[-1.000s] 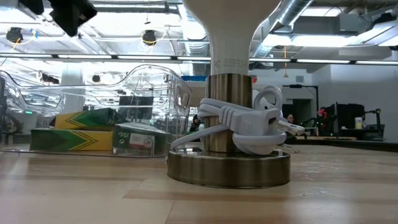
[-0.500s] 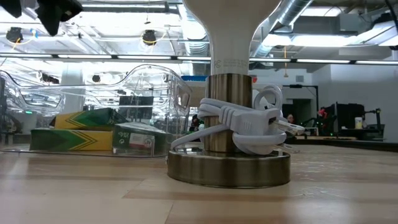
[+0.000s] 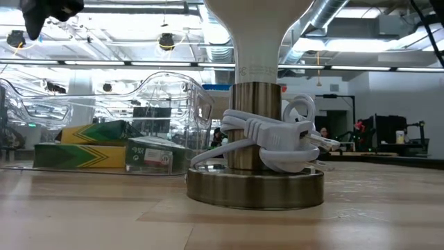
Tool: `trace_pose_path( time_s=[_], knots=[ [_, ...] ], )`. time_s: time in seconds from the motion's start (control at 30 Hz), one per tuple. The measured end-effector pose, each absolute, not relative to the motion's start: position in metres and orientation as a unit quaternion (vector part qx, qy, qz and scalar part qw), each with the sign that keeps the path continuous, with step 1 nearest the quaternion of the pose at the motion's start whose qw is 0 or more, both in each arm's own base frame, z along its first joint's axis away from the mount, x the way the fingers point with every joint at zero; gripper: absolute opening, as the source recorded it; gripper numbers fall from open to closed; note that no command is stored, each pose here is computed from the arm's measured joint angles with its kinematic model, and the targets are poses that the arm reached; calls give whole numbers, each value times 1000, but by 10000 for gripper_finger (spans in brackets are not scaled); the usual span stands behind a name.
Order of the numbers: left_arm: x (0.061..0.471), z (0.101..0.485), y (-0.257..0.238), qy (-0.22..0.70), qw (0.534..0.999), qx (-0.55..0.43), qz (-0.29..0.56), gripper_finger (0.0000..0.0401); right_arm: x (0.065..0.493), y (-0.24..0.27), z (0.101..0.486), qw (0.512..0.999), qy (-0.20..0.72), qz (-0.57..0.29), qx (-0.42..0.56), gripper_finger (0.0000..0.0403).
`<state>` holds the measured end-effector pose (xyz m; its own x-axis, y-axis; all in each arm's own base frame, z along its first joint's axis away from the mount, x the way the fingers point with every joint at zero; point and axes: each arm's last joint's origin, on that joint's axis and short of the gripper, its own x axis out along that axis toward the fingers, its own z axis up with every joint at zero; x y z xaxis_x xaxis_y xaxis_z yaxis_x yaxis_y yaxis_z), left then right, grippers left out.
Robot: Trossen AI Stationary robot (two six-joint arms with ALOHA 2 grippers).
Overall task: Pick & Place Office Desk Supplies
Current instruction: Put the transparent bin with crayon boxes on the shelf
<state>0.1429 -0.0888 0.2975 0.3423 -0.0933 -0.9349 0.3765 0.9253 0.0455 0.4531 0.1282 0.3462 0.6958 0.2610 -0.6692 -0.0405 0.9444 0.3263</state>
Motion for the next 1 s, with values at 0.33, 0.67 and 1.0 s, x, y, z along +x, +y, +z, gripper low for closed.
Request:
trace_pose_path(
  time_s=[0.33, 0.67, 1.0],
  knots=[
    [124, 311, -84, 515, 846, 70, -118, 241, 484, 124, 291, 885, 428, 81, 162, 132],
    [125, 312, -84, 511, 850, 66, -110, 241, 505, 109, 265, 894, 426, 73, 120, 173],
    [126, 311, -84, 513, 850, 58, -103, 241, 511, 109, 236, 885, 452, 65, 95, 206]
  ],
)
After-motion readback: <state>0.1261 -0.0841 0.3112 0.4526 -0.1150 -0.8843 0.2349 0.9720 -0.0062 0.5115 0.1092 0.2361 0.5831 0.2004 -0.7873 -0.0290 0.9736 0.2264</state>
